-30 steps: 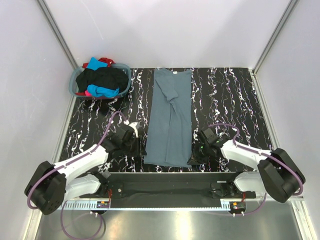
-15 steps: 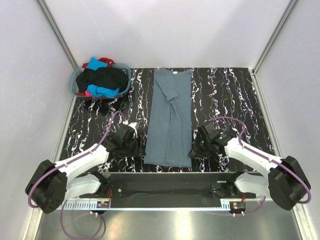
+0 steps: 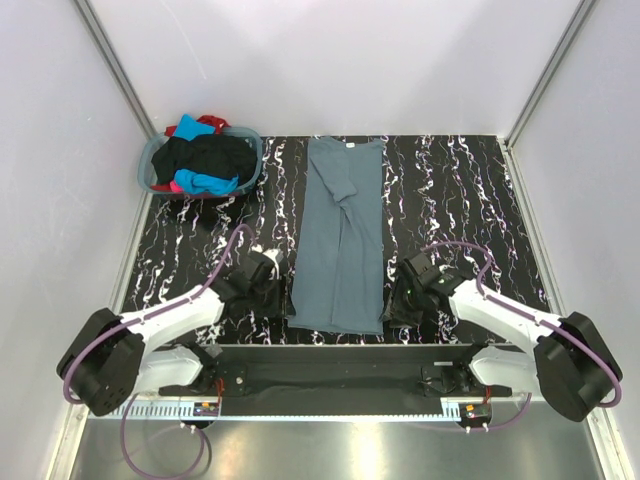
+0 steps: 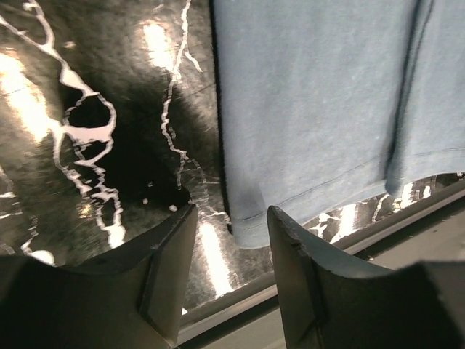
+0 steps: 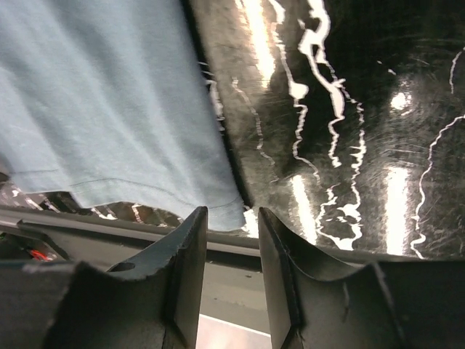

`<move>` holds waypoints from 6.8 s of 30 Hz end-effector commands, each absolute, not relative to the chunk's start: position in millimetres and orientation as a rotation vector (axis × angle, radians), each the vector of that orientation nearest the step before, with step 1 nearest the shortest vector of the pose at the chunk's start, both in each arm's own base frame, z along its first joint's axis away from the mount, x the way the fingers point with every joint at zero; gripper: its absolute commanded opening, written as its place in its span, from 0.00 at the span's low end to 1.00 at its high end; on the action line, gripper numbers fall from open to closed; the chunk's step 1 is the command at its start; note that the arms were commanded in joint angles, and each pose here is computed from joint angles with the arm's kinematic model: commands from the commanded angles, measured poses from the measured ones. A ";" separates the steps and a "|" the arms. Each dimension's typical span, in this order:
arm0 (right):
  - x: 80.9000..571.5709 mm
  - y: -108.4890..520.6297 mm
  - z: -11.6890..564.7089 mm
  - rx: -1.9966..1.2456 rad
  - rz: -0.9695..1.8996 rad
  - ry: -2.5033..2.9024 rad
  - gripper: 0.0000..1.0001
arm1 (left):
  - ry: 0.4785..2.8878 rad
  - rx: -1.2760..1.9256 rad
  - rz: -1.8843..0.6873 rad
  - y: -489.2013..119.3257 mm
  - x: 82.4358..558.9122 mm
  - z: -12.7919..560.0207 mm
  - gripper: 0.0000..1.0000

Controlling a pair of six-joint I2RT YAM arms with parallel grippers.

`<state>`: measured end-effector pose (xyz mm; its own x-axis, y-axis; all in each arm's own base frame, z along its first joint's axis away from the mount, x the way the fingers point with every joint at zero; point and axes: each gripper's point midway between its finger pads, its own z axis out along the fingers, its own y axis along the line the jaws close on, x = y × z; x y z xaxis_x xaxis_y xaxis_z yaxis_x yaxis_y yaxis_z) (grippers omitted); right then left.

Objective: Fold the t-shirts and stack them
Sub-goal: Fold the tshirt

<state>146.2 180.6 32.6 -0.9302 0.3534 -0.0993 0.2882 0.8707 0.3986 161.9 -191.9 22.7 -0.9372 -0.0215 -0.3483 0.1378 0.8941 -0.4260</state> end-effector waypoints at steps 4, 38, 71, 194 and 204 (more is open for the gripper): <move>137.6 184.7 19.3 0.507 0.644 2.873 0.41 | 2.734 0.083 -0.678 -196.1 155.1 11.8 0.45; 134.2 188.6 15.1 0.556 0.725 2.818 0.41 | 2.746 0.080 -0.647 -190.8 138.5 13.2 0.39; 132.8 185.0 7.8 0.538 0.709 2.803 0.00 | 2.658 -0.046 -0.682 -195.6 142.3 35.5 0.41; 518.0 150.4 150.8 0.250 0.310 2.385 0.37 | 2.290 -0.123 -0.610 -213.1 518.1 159.7 0.44; 431.9 182.3 131.1 0.162 0.640 2.560 0.35 | 2.371 0.017 -0.774 -267.6 456.6 129.2 0.43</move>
<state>453.1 165.0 127.2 -0.8358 0.2398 -0.4939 0.0390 0.9232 0.3823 454.1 -247.6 153.0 -0.7649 -0.2131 -0.6079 0.1534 0.8563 -0.4932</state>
